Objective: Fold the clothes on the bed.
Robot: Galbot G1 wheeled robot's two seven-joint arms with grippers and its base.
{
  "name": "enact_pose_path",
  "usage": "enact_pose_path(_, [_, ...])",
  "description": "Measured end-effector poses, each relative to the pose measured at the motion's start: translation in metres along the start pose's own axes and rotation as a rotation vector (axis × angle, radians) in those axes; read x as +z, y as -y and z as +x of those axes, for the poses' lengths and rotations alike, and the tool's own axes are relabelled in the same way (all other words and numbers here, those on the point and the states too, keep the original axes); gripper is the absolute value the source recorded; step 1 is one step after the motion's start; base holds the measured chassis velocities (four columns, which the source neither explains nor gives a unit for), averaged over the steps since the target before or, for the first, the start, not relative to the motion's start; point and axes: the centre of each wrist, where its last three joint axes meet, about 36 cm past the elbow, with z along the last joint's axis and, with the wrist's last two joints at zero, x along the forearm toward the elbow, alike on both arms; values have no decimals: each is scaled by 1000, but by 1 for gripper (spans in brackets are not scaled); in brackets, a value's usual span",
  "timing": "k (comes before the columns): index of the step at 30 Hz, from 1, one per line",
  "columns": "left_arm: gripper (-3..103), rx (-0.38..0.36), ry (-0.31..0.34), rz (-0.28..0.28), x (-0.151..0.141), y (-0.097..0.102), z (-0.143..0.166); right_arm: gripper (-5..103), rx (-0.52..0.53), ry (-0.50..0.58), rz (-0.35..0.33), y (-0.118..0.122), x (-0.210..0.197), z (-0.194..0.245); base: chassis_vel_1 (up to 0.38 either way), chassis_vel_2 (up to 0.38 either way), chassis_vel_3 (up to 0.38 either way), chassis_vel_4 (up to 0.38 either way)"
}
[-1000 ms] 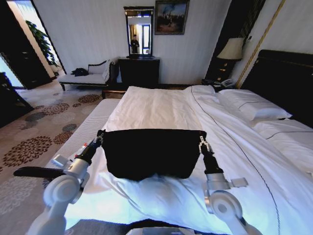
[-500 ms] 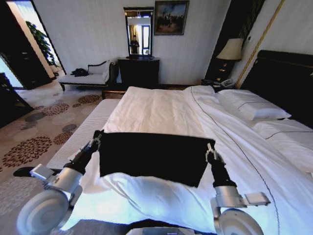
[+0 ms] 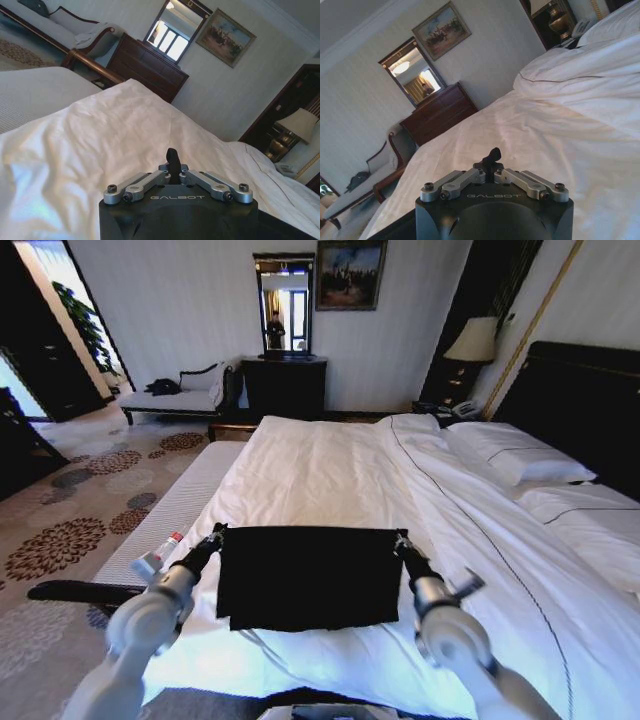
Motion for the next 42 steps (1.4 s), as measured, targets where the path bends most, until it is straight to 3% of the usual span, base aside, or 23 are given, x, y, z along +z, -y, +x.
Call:
enact_pose_path(9, [1,-36,-13,-3,42,-33,-113,2,-24,-6,43,40,61,-106,0,0,0,0])
enact_pose_path(15, [1,-30,-5,-13,59,-49,-159,2,-57,-8,70,66,99,-151,0,0,0,0])
enact_pose_path(19, [1,-33,11,5,72,-59,-168,2,-105,26,57,71,106,-163,0,0,0,0])
enact_pose_path(25, [1,-21,29,27,91,-68,-157,2,-161,60,22,76,108,-157,0,0,0,0])
enact_pose_path(30, [1,-9,32,29,103,-75,-127,2,-227,82,-33,85,110,-129,0,0,0,0])
enact_pose_path(36, [1,-5,25,-38,106,-88,-84,2,-280,102,-49,93,111,-94,0,0,0,0])
enact_pose_path(42, [1,-6,-6,-75,117,-102,-46,2,-264,91,-38,105,115,-65,0,0,0,0])
